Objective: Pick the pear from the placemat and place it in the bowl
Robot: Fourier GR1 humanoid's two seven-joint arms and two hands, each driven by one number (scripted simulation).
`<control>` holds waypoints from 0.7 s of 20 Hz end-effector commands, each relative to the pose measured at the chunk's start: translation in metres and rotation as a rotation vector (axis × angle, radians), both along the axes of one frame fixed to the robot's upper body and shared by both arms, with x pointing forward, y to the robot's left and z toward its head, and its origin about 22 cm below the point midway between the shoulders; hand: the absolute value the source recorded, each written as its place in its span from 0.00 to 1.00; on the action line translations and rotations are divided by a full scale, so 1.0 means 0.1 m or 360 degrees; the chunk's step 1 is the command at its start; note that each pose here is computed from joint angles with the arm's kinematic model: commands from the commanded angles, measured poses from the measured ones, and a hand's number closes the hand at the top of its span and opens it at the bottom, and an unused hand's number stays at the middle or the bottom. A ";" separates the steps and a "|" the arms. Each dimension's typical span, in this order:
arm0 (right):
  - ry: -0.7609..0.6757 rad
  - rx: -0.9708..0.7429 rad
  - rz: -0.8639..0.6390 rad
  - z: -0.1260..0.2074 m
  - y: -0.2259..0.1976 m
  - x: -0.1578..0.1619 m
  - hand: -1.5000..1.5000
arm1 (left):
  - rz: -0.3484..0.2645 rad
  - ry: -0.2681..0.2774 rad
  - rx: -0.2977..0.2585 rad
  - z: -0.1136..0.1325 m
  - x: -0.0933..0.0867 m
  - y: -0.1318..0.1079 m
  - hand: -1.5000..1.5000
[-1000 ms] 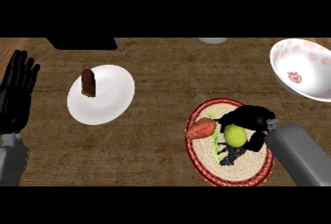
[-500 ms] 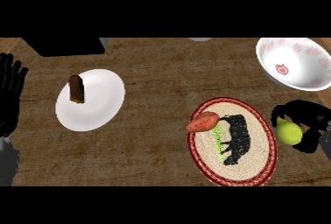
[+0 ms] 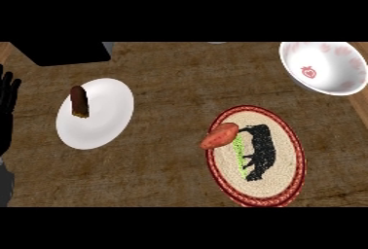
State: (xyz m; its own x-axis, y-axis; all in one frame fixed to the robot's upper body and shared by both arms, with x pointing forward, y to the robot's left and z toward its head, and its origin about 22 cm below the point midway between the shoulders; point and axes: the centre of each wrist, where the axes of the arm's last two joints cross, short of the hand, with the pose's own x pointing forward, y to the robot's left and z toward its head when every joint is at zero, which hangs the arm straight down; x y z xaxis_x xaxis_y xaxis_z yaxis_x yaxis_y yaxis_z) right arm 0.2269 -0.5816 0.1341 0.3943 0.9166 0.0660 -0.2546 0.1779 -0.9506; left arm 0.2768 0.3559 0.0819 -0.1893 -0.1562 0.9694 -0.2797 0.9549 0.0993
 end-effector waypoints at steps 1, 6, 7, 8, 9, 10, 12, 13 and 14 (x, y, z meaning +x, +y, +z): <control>-0.0294 -0.0113 -0.0260 0.41 -0.48 -0.56 1.00 | -0.0070 -0.0015 0.0013 0.03 0.04 -0.06 0.50; -0.0606 0.0073 -0.0103 0.75 -0.69 -0.89 1.00 | -0.0121 -0.0014 0.0000 -0.05 0.08 -0.20 0.50; -0.0648 0.0047 -0.0084 0.64 -0.70 -0.93 1.00 | -0.0117 -0.0021 -0.0014 0.02 0.13 -0.14 0.50; -0.0714 0.0018 -0.0064 0.69 -0.70 -0.90 1.00 | -0.0154 0.0001 -0.0016 0.02 0.19 -0.26 0.50; -0.0767 0.0020 -0.0065 0.89 -0.75 -0.99 1.00 | -0.0161 -0.0012 0.0012 0.08 0.06 -0.17 0.50; -0.0822 0.0058 -0.0002 1.08 -0.73 -0.94 1.00 | -0.0166 -0.0027 0.0032 0.08 0.13 -0.16 0.50; -0.0923 0.0169 0.0044 1.04 -0.76 -0.99 1.00 | -0.0152 -0.0018 0.0030 0.03 0.19 -0.33 0.50; -0.0930 0.0223 0.0062 1.12 -0.73 -0.90 1.00 | -0.0165 -0.0014 -0.0001 0.15 0.26 -0.27 0.50; -0.0969 0.0274 0.0095 1.14 -0.75 -0.95 1.00 | -0.0184 0.0007 0.0019 -0.03 0.10 -0.29 0.50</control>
State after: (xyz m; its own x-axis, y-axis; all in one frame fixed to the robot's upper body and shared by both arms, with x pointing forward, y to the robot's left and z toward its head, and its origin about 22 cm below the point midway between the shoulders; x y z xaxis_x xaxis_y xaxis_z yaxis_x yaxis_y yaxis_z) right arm 0.1367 -0.6539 0.2313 0.2916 0.8969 0.3324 0.2350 0.2697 -0.9338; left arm 0.2901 0.3319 0.0850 -0.2104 -0.1423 0.9672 -0.1862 0.9771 0.1032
